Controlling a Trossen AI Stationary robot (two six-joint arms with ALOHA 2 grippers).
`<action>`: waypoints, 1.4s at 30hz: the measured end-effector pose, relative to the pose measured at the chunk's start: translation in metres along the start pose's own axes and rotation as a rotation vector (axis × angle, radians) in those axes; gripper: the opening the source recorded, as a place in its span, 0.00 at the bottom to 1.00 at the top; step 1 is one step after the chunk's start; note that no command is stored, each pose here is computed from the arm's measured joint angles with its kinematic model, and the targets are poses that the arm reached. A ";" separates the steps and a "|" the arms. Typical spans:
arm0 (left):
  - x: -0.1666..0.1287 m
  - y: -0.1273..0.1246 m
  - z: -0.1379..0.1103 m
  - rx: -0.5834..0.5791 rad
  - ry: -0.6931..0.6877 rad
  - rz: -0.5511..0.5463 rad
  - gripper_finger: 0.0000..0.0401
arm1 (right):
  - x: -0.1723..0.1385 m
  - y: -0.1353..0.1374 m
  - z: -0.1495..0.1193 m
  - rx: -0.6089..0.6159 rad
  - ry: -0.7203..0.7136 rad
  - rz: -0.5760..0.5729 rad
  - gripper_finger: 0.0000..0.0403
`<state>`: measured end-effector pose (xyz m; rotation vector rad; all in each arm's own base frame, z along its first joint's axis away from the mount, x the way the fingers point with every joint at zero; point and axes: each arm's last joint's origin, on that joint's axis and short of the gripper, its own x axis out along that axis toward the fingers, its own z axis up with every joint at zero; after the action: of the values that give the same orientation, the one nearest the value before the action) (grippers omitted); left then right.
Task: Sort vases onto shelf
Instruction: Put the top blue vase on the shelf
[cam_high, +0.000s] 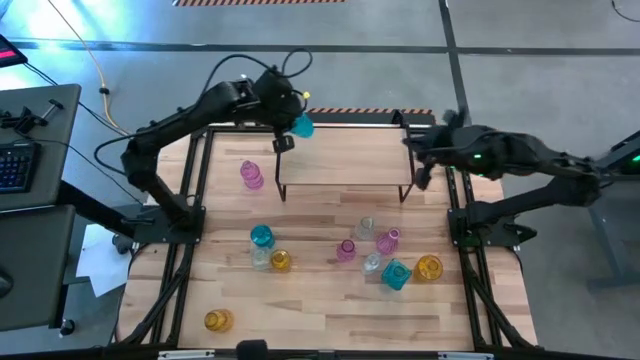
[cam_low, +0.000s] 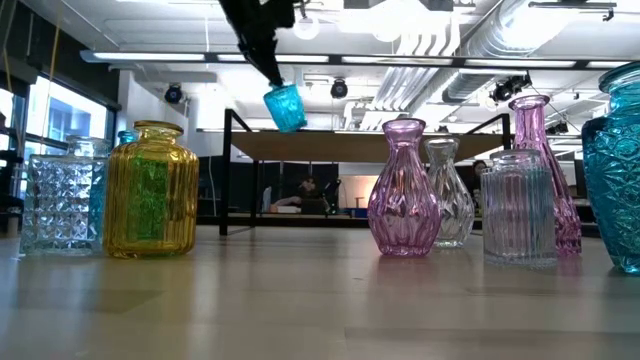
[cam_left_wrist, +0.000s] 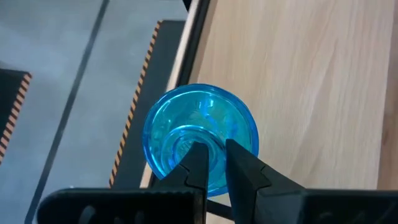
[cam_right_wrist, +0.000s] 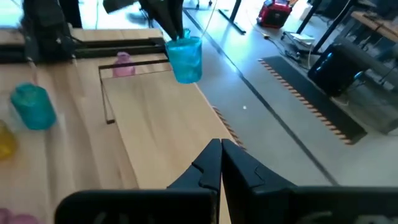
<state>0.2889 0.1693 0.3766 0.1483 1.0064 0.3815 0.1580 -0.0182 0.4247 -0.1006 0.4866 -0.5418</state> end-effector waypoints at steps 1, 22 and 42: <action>0.003 0.000 0.000 0.002 0.020 -0.008 0.05 | -0.005 -0.003 -0.002 0.021 -0.005 0.003 0.00; 0.024 -0.002 -0.001 0.021 0.119 -0.041 0.11 | -0.007 0.003 -0.005 0.023 0.026 0.036 0.00; 0.024 -0.003 -0.001 0.022 0.116 -0.040 0.18 | -0.007 0.003 -0.005 0.023 0.025 0.036 0.00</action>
<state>0.3002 0.1760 0.3563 0.1270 1.1264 0.3456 0.1515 -0.0119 0.4224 -0.0628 0.5060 -0.5133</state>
